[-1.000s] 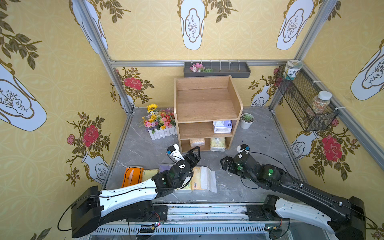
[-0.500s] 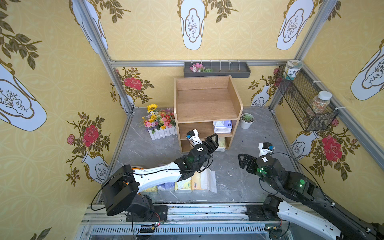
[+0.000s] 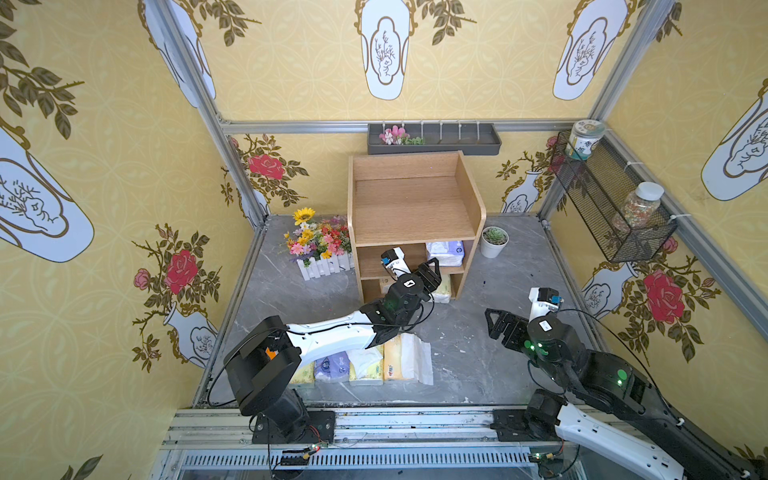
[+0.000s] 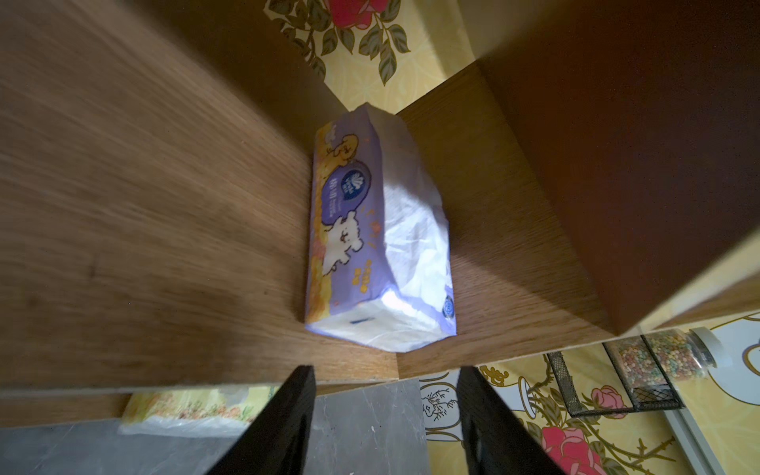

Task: Remove the tissue boxes from the shelf
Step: Pick up a box of tissues from the shelf.

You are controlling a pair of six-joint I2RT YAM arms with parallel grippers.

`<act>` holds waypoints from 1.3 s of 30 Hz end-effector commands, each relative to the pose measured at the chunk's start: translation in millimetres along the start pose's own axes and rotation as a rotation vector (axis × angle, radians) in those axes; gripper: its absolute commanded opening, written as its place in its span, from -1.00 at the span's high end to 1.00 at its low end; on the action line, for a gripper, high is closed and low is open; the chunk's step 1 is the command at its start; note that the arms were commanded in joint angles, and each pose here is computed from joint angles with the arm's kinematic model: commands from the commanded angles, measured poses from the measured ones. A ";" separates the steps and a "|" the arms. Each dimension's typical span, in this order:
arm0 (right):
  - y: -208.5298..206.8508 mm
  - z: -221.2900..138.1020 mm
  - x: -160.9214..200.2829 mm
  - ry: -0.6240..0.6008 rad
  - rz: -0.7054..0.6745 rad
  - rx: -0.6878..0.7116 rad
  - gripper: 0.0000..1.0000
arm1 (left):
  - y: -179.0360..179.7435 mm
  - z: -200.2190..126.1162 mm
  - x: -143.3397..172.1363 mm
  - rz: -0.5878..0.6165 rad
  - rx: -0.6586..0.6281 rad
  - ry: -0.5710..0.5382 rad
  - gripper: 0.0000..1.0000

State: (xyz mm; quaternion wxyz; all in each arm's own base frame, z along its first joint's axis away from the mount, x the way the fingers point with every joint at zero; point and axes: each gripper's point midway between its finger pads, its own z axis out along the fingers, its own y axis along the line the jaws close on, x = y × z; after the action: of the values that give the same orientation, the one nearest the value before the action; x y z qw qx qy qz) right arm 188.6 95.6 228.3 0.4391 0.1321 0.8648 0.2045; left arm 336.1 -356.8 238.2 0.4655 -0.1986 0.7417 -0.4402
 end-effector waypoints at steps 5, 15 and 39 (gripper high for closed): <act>-5.5 -0.7 0.5 -0.013 -0.006 0.009 -0.95 | 5.7 11.9 -11.4 0.101 -0.080 -0.058 -0.29; -6.6 -3.3 0.3 -0.015 -0.002 0.001 -0.95 | 17.1 22.5 -9.5 0.050 -0.094 -0.107 -0.35; -9.8 -5.6 1.5 -0.016 0.014 -0.001 -0.95 | 33.2 46.6 5.0 0.018 -0.146 -0.056 -0.26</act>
State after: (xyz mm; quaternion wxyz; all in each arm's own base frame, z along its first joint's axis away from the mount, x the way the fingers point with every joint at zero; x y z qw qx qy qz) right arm 182.8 89.0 226.4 0.4426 0.1357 0.8608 0.2115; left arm 377.5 -365.2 215.1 0.4880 -0.2318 0.7464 -0.3887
